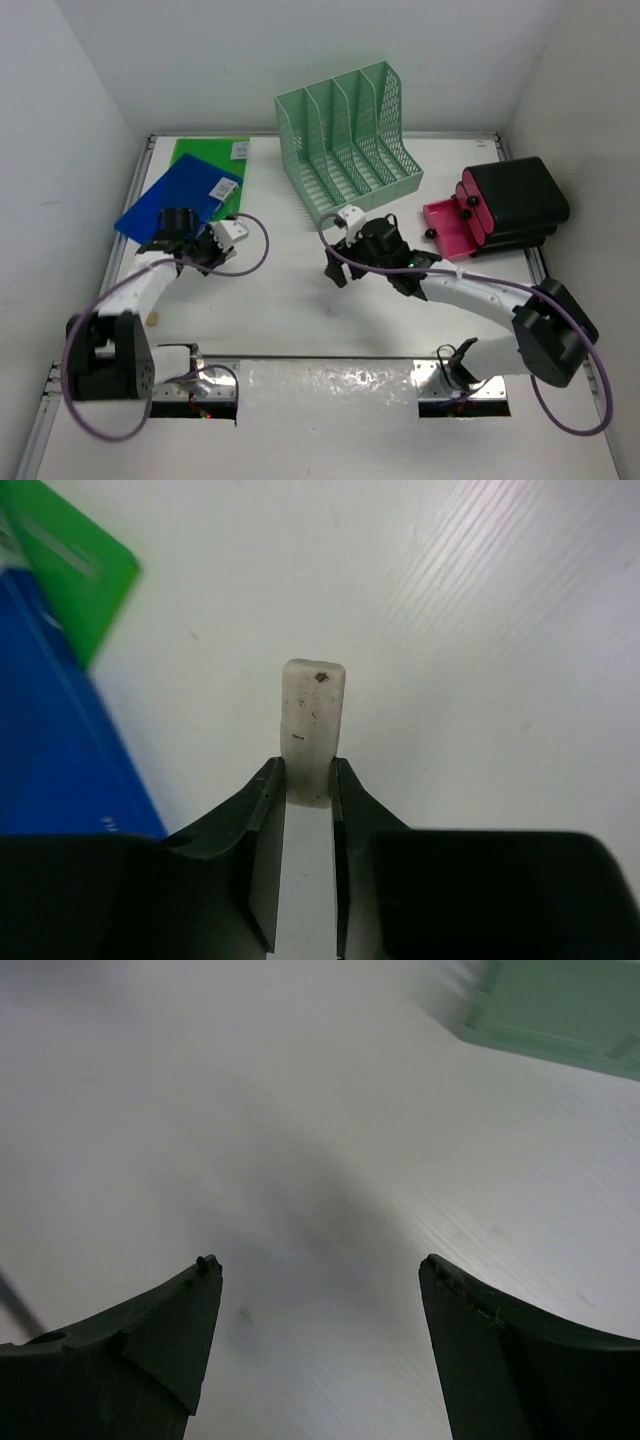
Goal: Organize the desk
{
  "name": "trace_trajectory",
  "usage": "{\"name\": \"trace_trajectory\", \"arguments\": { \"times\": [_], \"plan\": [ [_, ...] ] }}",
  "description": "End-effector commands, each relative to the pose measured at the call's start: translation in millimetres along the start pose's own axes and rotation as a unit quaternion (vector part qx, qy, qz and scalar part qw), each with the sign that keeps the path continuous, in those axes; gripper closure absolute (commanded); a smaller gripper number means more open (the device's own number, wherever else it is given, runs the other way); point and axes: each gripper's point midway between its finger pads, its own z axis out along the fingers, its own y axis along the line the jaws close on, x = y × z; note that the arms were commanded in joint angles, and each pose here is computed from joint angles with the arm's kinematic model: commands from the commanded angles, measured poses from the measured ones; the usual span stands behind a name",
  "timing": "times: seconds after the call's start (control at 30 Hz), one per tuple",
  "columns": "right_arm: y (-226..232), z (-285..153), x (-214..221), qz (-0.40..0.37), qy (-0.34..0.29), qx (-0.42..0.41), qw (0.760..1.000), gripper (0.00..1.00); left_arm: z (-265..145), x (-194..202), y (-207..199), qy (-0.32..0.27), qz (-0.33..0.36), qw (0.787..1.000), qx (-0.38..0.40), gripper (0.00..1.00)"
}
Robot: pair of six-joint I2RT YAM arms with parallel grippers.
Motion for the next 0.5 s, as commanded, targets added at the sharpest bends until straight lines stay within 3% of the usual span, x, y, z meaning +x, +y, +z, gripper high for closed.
{"name": "trace_trajectory", "arguments": {
  "times": [0.0,0.03,0.07,0.23,0.33,0.47],
  "plan": [
    [58.7,7.4,-63.6,0.085,-0.087,-0.127,0.984,0.23,-41.7,-63.3,-18.4,-0.12,0.017,0.992,0.025,1.0],
    [74.0,4.3,-94.1,0.128,-0.131,-0.165,0.969,0.25,-59.1,-77.4,-18.9,-0.147,0.033,0.989,0.007,1.0],
    [85.0,4.1,-102.5,0.144,-0.136,-0.192,0.961,0.26,-68.7,-85.7,-20.0,-0.164,0.037,0.986,0.001,1.0],
    [125.5,12.4,-169.2,0.199,-0.199,-0.256,0.925,0.27,-93.0,-94.3,-34.3,-0.169,0.034,0.985,0.015,1.0],
    [152.3,19.2,-196.7,0.223,-0.213,-0.3,0.903,0.27,-97.3,-97.0,-34.3,-0.177,0.029,0.984,0.007,1.0],
    [156.9,48.0,-198.6,0.265,-0.195,-0.291,0.899,0.33,-100.2,-96.6,-36.2,-0.177,0.028,0.984,0.003,1.0]
  ]
}}
